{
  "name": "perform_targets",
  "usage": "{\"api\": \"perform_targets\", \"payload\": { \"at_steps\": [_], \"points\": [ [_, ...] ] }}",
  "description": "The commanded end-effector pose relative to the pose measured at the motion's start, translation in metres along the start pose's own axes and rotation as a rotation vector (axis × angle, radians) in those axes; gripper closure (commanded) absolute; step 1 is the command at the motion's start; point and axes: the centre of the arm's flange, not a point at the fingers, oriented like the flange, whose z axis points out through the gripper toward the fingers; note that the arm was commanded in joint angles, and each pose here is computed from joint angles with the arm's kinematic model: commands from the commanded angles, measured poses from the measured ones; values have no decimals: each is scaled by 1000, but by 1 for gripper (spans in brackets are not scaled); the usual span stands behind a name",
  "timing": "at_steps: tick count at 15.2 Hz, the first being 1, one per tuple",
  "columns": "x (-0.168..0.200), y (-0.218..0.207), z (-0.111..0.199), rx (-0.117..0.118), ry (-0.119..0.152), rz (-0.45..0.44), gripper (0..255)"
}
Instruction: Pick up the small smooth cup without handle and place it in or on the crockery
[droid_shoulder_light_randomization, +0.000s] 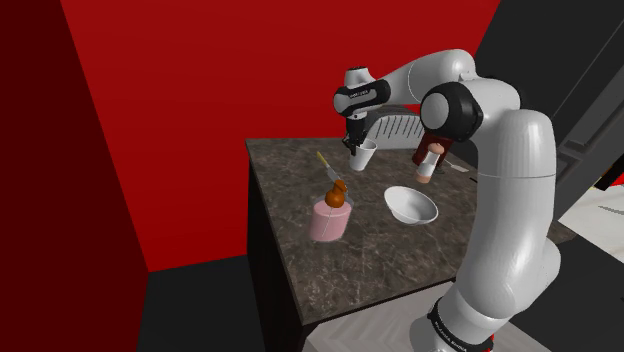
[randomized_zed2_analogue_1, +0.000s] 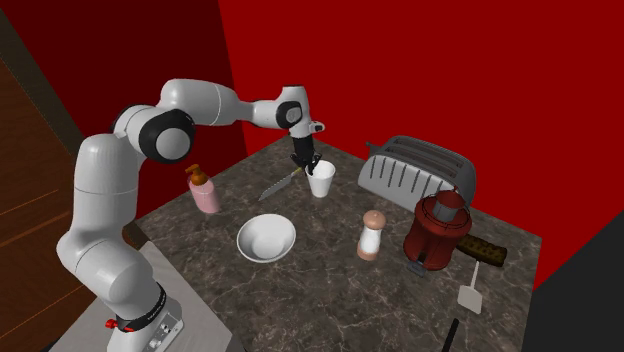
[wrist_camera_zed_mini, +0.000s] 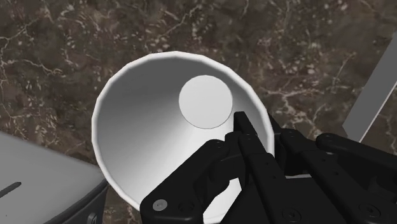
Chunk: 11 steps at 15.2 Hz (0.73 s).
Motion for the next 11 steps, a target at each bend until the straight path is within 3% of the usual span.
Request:
{"api": "perform_targets", "payload": {
  "at_steps": [1, 11],
  "points": [
    [-1, 1, -10, 0, 0, 0, 255],
    [-8, 13, -62, 0, 0, 0, 255]
  ]
}}
